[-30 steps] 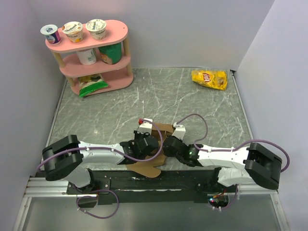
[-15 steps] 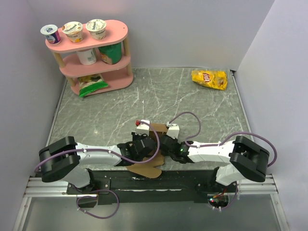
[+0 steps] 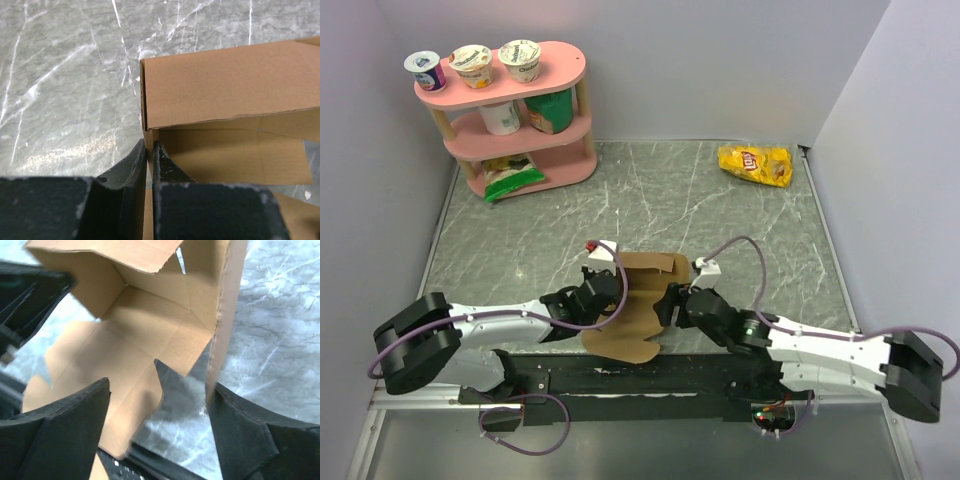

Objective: Fold the paper box

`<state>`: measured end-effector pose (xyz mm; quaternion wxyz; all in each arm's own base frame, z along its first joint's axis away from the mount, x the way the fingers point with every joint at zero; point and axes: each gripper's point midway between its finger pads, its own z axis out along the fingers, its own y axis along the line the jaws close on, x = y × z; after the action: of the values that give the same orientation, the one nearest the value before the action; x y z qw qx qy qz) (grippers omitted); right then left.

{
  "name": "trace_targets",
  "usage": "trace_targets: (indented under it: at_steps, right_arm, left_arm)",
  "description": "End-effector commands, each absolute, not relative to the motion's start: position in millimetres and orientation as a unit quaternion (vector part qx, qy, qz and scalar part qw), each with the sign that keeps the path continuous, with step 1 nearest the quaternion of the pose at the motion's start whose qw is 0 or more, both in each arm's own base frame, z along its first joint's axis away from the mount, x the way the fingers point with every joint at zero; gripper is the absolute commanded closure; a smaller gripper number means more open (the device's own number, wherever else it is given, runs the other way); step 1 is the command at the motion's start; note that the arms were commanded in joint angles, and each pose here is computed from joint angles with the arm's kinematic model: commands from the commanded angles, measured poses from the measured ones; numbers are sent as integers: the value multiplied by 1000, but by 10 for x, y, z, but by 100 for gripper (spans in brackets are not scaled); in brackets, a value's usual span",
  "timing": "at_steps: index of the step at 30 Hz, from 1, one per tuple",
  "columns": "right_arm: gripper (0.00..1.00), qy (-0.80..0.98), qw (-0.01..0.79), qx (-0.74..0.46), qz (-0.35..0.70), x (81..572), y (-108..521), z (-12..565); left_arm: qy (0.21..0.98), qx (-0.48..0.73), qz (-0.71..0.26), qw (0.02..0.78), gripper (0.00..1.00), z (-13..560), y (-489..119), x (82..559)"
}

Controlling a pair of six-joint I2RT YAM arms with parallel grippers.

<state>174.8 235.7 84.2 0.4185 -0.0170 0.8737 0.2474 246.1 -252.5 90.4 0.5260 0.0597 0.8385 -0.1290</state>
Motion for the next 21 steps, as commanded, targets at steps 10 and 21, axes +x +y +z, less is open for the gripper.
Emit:
trace_targets:
  at_steps: [10, 21]
  right_arm:
    - [42, 842, 470, 9, 266, 2096, 2221, 1228]
    - [31, 859, 470, 36, 197, 2411, 1821, 896]
  left_arm:
    - [828, 100, -176, 523, 99, 1020, -2685, 2415]
    - [829, 103, -174, 522, 99, 971, -2660, 2405]
